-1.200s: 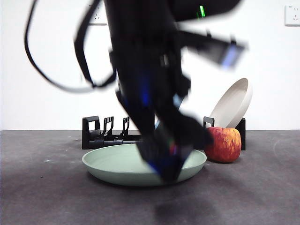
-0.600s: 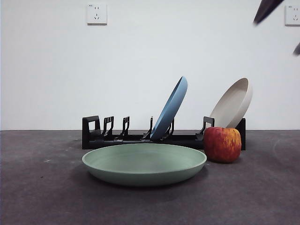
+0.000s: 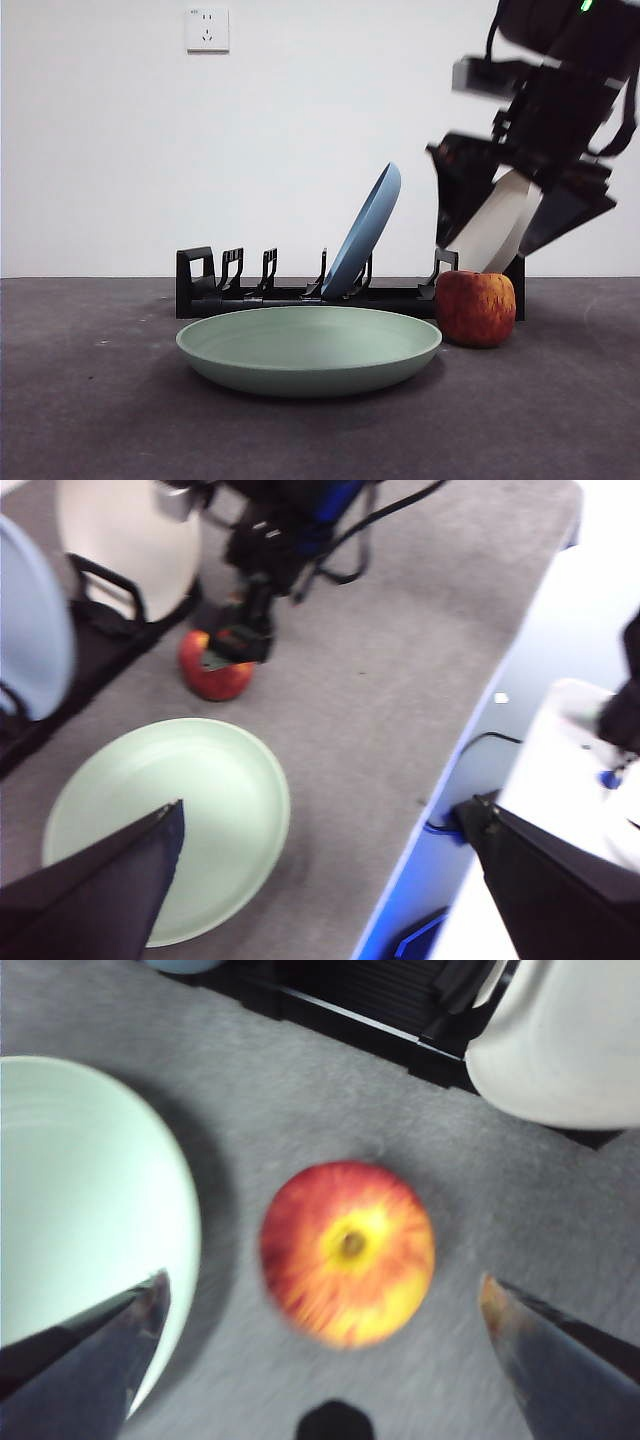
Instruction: Take the green plate from the plate rack,put the plate on the table,take the apple from the table,put the apple in the plate
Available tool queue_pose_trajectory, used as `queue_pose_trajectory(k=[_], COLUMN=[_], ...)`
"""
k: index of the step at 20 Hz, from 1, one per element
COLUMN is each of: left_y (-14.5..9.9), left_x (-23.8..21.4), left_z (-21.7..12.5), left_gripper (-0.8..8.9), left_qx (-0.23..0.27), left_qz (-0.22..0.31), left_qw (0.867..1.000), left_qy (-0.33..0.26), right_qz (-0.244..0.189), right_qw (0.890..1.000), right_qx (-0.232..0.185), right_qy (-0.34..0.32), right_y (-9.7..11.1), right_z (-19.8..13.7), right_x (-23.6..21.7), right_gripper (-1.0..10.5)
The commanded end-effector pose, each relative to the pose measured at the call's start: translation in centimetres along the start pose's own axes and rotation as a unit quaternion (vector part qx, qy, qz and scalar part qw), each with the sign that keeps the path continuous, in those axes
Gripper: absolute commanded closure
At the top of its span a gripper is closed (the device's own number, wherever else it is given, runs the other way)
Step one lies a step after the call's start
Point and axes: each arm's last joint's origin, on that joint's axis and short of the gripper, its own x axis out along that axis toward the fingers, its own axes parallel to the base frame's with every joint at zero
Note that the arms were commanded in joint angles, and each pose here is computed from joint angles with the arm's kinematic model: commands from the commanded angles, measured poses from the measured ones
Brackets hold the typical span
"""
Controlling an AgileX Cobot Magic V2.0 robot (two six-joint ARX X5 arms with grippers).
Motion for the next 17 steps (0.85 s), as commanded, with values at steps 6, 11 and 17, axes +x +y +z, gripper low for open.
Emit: queue_pose_trajectory(k=[6, 11, 17], left_y=[-0.2, -0.2, -0.2], left_x=[0.1, 0.1, 0.1], left_z=[-0.6, -0.8, -0.8], left_gripper=[3.42, 3.42, 3.42], left_qx=[-0.008, -0.007, -0.007], left_qz=[-0.027, -0.033, -0.033], left_qw=[0.999, 0.999, 0.999], left_qy=[0.030, 0.042, 0.042], right_qz=[-0.003, -0.002, -0.001], right_qw=[1.000, 1.000, 1.000], right_qx=[0.002, 0.004, 0.016], right_qy=[0.002, 0.019, 0.015], right_y=[-0.2, -0.3, -0.4], right_z=[-0.1, -0.7, -0.6], right_x=[4.2, 6.1, 6.3], right_gripper=[2.8, 2.9, 7.4])
